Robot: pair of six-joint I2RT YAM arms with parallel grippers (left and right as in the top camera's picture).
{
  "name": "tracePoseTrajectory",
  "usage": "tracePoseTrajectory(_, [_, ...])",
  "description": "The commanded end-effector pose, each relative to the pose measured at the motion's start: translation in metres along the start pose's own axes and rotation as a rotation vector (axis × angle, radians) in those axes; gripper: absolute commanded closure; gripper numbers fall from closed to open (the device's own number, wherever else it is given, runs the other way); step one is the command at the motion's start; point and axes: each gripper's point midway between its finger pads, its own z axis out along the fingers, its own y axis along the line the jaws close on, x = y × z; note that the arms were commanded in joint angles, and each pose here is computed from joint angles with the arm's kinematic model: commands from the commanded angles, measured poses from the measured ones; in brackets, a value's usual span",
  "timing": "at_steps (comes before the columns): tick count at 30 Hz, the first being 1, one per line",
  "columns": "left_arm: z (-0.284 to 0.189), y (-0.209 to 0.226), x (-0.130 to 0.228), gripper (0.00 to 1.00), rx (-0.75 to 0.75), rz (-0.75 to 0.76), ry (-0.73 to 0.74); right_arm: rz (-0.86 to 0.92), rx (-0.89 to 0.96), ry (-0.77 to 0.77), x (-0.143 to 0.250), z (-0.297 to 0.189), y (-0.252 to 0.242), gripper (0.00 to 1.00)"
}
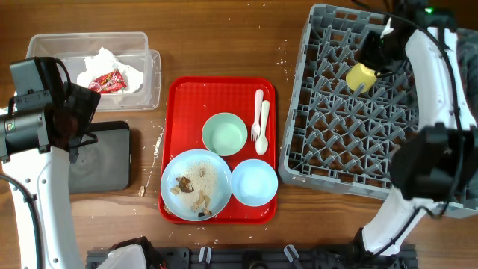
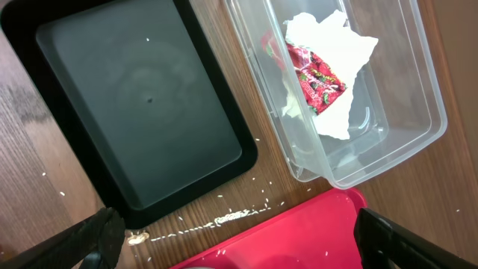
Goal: Sort waste into correct bins and load items into the dishwasher rack
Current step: 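Release the cup and withdraw the right gripper from the rack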
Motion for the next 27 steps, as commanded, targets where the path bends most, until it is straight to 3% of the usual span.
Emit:
tracePoseTrajectory(1, [-0.001,0.003,-0.002,0.00,-0.007,-0.012,-0.013,-0.160,-0.242,-0.011,0.022,-0.035,0.075,0.62])
tracePoseTrajectory(2, [-0.001,0.003,-0.002,0.00,-0.007,-0.012,-0.013,-0.206,-0.241,0.014,0.036,-0.029,0.093,0.48])
tracePoseTrajectory(4, [-0.001,0.003,-0.002,0.00,-0.007,-0.012,-0.013,-0.270,-0.241,0.065,0.063,-0.018,0.121,0.37])
tracePoseTrajectory(5, [-0.001,0.003,-0.002,0.00,-0.007,-0.012,-0.013,-0.264,-0.191,0.082,0.075,-0.009,0.126,0.04])
tracePoseTrajectory(7, [-0.001,0.003,-0.002,0.00,-0.007,-0.012,-0.013,-0.224,-0.050,0.114,0.101,0.014,0.120,0.00])
tracePoseTrajectory(9, [-0.001,0.002,-0.002,0.00,-0.006,-0.012,-0.012,-0.221,-0.024,0.182,0.129,0.035,0.118,0.01])
tracePoseTrajectory(14, [-0.001,0.003,-0.002,0.00,-0.007,-0.012,-0.013,-0.240,-0.004,0.263,0.169,0.076,0.105,0.17])
tracePoseTrajectory(15, [-0.001,0.003,-0.002,0.00,-0.007,-0.012,-0.013,-0.249,-0.003,0.266,0.170,0.076,0.104,0.28])
tracePoseTrajectory(17, [-0.001,0.003,-0.002,0.00,-0.007,-0.012,-0.013,-0.250,-0.002,0.267,0.170,0.076,0.104,0.41])
tracePoseTrajectory(20, [-0.001,0.003,-0.002,0.00,-0.007,-0.012,-0.013,-0.325,0.000,0.281,0.173,0.075,0.100,0.76])
tracePoseTrajectory(23, [-0.001,0.003,-0.002,0.00,-0.007,-0.012,-0.013,-0.409,0.018,0.336,0.184,0.071,0.091,0.85])
tracePoseTrajectory(27, [-0.001,0.003,-0.002,0.00,-0.007,-0.012,-0.013,-0.485,0.036,0.401,0.196,0.065,0.080,0.86])
